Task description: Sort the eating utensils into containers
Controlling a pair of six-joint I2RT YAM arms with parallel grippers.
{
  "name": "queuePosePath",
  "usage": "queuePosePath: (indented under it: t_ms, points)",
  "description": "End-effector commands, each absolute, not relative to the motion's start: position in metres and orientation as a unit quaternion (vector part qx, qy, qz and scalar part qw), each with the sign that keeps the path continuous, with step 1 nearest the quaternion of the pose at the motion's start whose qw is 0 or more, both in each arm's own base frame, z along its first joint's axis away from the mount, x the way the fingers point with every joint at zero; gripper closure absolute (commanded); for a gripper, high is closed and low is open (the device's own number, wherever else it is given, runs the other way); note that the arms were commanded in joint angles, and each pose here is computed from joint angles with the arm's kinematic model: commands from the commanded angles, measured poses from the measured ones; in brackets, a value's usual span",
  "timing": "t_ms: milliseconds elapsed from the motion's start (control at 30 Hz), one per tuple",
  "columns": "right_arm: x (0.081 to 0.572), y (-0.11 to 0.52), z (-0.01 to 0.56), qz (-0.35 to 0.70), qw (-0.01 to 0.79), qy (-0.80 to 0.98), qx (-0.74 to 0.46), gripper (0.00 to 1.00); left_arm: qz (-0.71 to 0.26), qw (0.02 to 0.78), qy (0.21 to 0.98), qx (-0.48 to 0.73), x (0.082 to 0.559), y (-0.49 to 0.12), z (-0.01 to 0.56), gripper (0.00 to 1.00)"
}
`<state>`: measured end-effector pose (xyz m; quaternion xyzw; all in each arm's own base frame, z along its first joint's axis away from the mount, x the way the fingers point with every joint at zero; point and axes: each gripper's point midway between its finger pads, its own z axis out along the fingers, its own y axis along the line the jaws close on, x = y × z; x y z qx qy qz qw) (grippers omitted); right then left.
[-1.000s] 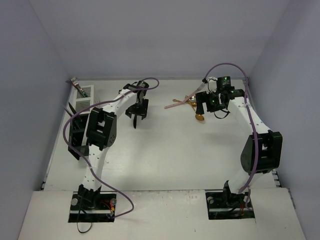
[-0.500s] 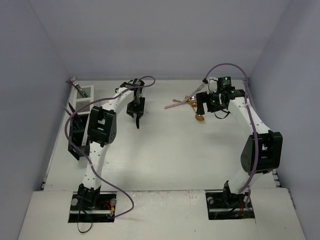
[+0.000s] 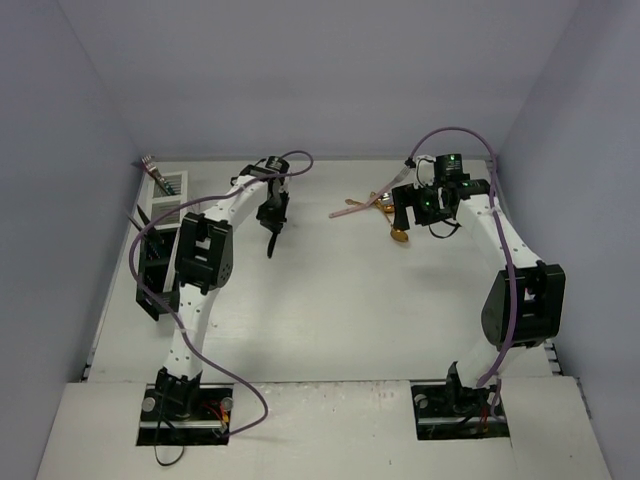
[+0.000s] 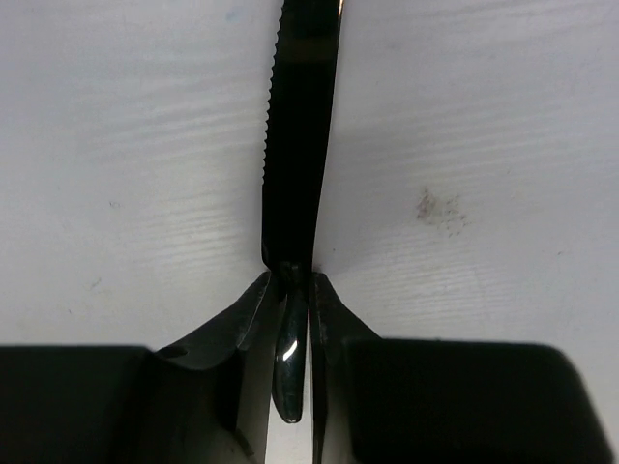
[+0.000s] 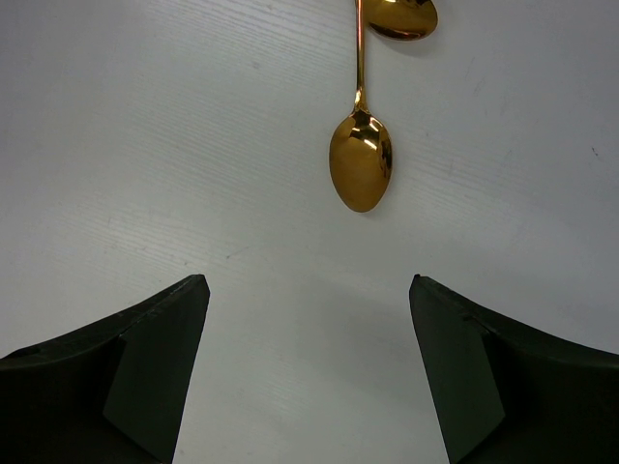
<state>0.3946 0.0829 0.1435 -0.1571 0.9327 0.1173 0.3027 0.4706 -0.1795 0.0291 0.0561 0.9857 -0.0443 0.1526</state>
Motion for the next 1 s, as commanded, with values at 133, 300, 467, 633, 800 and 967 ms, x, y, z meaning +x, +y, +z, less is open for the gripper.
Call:
queuePosePath:
  t_ms: [133,300,467,633,800,967]
  points:
    - [0.397,0.079,0.177,0.111,0.342,0.919,-0.164,0.18,-0.035,0.052,0.997,0.051,0.387,-0.155,0.02,0.99]
    - [0.397,0.078,0.181,0.108,0.346,0.918,-0.163,0.18,-0.027,0.026,0.997,0.073,0.342,-0.146,0.025,1.0]
    - [0.396,0.08,0.178,0.115,0.341,0.919,-0.162,0.18,-0.043,0.109,0.989,0.096,0.359,-0.154,0.066,1.0]
    - [0.397,0.083,0.178,0.123,0.34,0.918,-0.162,0.18,-0.065,0.209,0.97,0.108,0.376,-0.165,0.107,1.0]
    - [0.396,0.084,0.18,0.123,0.342,0.917,-0.163,0.18,-0.092,0.282,0.948,0.118,0.382,-0.168,0.139,1.0]
    - [0.395,0.081,0.181,0.119,0.344,0.917,-0.166,0.18,-0.128,0.424,0.889,0.119,0.384,-0.161,0.198,1.0]
